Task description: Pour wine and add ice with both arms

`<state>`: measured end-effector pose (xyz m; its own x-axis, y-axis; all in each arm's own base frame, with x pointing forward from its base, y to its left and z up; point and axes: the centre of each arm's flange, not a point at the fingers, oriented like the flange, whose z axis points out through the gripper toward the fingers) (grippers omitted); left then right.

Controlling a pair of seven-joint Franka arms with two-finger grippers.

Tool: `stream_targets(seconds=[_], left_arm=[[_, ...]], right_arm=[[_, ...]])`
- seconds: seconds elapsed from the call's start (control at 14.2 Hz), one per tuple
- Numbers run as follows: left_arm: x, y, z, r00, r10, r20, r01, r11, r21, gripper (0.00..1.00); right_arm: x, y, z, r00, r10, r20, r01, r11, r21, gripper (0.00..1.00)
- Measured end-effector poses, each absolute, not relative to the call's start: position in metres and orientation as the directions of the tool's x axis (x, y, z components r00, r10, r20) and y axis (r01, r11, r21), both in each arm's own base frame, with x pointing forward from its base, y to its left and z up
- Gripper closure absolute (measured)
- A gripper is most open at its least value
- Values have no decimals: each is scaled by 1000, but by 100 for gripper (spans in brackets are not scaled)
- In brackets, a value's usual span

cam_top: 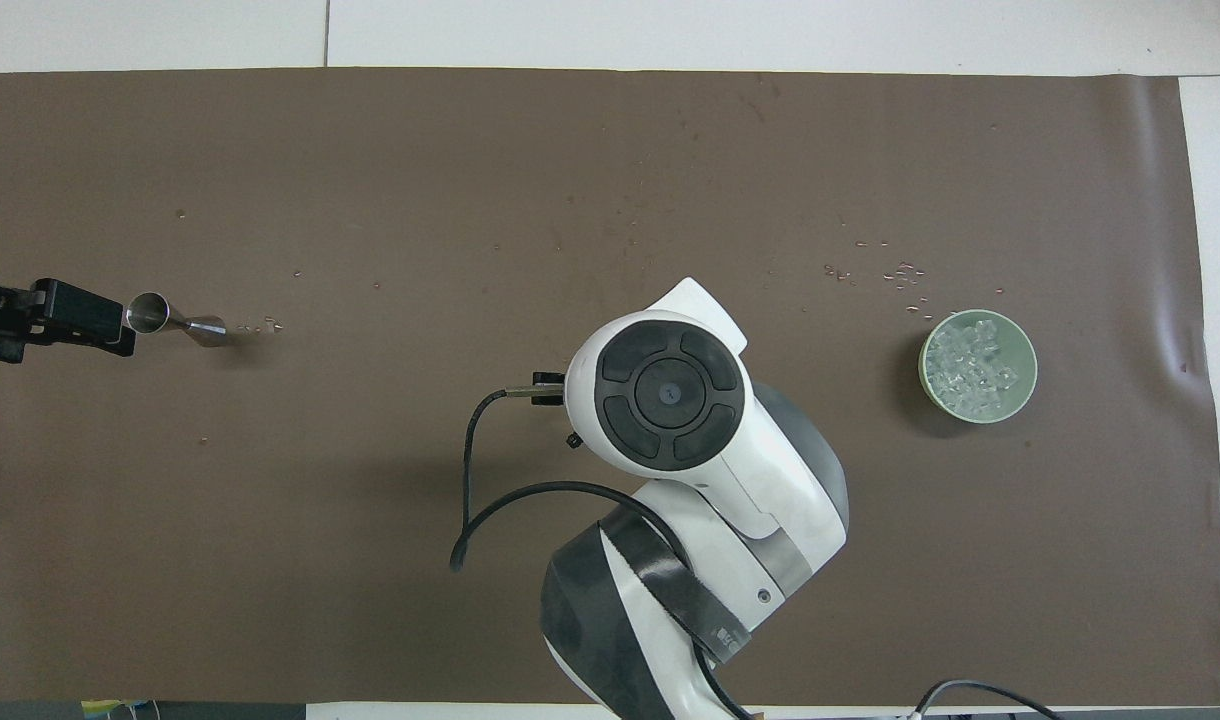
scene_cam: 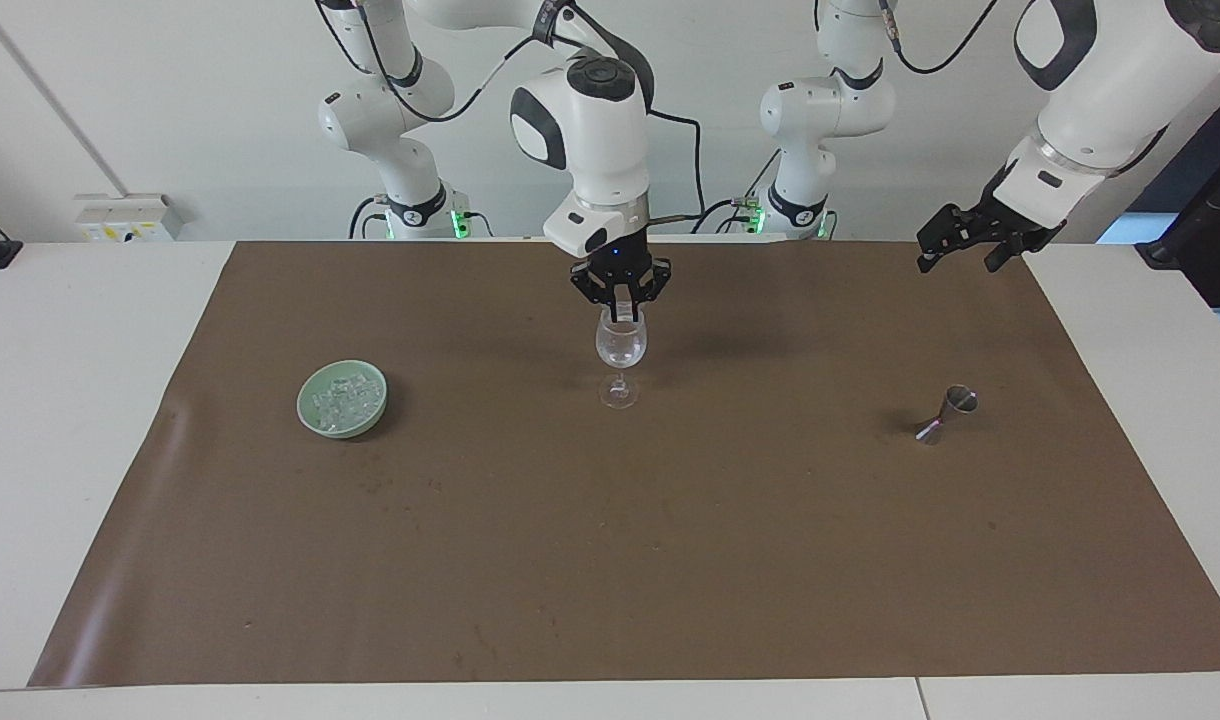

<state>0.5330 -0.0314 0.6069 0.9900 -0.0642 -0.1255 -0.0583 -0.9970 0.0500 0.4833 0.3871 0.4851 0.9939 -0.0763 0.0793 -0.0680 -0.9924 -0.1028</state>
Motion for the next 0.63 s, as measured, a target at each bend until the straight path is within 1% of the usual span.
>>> stream_targets(seconds=[0.07, 0.14, 0.21, 0.28, 0.49, 0.63], left_arm=[[533, -31, 607, 988, -89, -125, -85, -996, 41, 0], [533, -30, 607, 987, -106, -125, -102, -994, 34, 0], [533, -30, 607, 986, -112, -125, -109, -994, 31, 0], [533, -30, 607, 986, -112, -125, -109, -994, 30, 0], [533, -30, 606, 988, -90, -125, -87, -996, 25, 0], [533, -32, 607, 988, -86, -125, -84, -996, 24, 0]], right_arm=[[483, 387, 485, 994, -76, 80, -68, -992, -103, 69], [483, 387, 486, 994, -76, 80, -68, -992, -104, 68], [483, 387, 486, 994, -77, 82, -68, -992, -105, 62], [484, 387, 488, 993, -77, 85, -68, -992, -108, 57], [490, 383, 506, 992, -87, 96, -76, -990, -115, 57], [501, 366, 523, 989, -117, 94, -107, -988, -108, 54]])
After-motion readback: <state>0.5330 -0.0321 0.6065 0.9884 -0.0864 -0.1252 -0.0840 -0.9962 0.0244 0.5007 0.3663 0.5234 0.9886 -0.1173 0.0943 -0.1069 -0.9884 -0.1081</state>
